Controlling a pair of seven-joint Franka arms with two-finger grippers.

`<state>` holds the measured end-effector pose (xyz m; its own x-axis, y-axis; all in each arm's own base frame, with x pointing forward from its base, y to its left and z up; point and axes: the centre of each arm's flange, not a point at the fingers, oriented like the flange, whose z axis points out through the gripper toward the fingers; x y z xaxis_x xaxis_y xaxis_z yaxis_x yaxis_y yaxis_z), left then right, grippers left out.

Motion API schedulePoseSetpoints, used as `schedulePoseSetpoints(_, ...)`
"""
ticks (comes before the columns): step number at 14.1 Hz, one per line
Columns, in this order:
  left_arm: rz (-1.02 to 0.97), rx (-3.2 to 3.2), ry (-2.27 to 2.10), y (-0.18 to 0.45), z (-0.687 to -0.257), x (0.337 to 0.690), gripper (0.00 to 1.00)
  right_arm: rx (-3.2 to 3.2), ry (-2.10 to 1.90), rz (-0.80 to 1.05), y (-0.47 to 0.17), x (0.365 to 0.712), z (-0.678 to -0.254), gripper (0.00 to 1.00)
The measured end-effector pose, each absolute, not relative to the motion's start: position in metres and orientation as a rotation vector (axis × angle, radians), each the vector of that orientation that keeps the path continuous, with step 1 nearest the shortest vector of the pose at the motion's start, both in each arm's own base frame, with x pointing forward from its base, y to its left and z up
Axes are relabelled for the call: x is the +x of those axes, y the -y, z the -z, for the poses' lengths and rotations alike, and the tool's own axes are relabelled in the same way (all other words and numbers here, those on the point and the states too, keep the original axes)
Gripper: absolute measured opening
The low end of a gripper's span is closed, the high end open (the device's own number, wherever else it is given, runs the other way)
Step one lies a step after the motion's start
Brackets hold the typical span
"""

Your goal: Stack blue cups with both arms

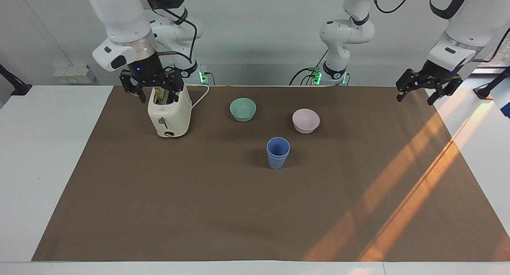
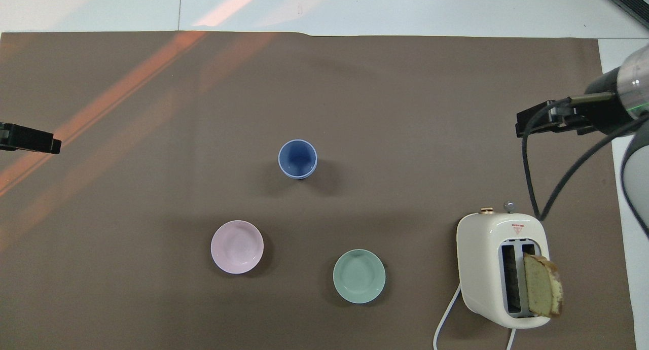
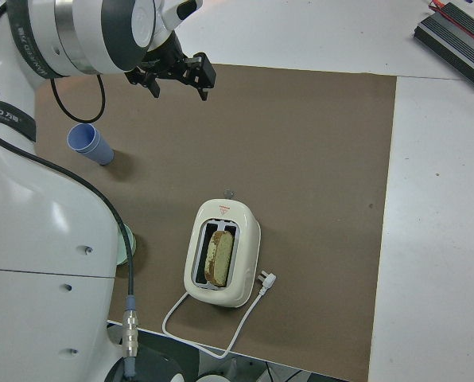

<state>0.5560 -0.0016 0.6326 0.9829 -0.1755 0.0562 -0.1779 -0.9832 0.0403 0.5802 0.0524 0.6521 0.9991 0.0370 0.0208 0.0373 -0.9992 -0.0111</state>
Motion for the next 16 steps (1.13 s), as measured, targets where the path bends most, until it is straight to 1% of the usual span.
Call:
schedulePoseSetpoints(4, -0.080, 3.083, 0.275, 0.002, -0.633, 0.556, 1.00, -3.130, 0.082, -0.045, -0.034, 0.565, -0.637, 1.00)
schedulePoseSetpoints(8, -0.073, 3.083, 0.275, 0.002, -0.632, 0.555, 1.00, -3.129, 0.085, -0.015, -0.034, 0.560, -0.637, 1.00)
schedulePoseSetpoints(16, -0.057, 3.082, 0.276, 0.002, -0.631, 0.554, 1.00, -3.128, 0.092, 0.003, -0.037, 0.561, -0.637, 1.00)
